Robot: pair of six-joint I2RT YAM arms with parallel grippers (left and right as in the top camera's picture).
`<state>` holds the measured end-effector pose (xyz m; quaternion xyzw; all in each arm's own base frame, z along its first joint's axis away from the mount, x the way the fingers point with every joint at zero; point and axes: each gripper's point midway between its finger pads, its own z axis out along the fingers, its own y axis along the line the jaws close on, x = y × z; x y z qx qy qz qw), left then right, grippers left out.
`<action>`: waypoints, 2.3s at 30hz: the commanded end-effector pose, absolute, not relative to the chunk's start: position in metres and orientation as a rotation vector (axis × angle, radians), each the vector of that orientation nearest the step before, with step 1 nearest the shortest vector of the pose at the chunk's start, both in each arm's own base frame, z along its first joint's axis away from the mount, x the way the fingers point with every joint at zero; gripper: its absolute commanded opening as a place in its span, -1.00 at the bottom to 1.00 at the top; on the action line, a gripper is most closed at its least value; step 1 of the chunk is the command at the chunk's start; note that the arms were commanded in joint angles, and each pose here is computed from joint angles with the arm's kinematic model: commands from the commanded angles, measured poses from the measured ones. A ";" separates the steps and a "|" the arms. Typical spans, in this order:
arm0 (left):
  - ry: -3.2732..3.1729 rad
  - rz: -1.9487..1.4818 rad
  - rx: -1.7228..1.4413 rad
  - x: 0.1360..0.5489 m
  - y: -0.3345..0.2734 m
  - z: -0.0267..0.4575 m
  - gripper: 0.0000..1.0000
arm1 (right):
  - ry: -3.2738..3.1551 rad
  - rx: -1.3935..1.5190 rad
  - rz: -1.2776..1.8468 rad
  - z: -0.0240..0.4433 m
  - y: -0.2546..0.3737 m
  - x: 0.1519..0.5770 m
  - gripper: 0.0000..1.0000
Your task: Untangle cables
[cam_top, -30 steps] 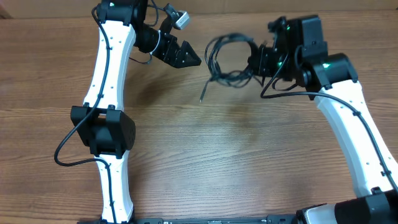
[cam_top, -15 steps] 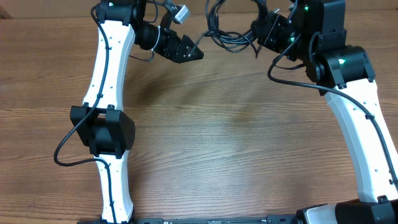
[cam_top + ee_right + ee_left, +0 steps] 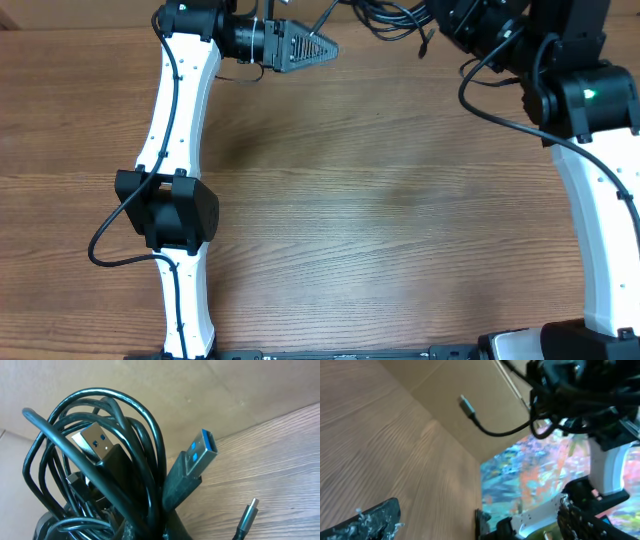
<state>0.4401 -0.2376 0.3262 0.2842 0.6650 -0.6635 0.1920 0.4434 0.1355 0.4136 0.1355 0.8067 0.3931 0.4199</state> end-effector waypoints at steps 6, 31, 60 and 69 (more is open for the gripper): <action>1.974 -2.061 0.635 0.455 -0.243 0.354 0.99 | 1.892 0.287 1.048 0.461 0.128 0.435 -0.93; 2.348 -2.324 -1.234 0.533 -0.236 0.368 0.99 | 1.892 0.312 1.052 0.460 0.126 0.436 -0.92; 1.445 -1.653 1.167 0.462 -0.267 0.405 0.99 | 1.913 0.323 0.975 0.451 0.110 0.439 -0.93; 1.486 -1.662 1.121 0.469 -0.255 0.405 1.00 | 1.900 0.366 0.969 0.451 0.089 0.442 -0.93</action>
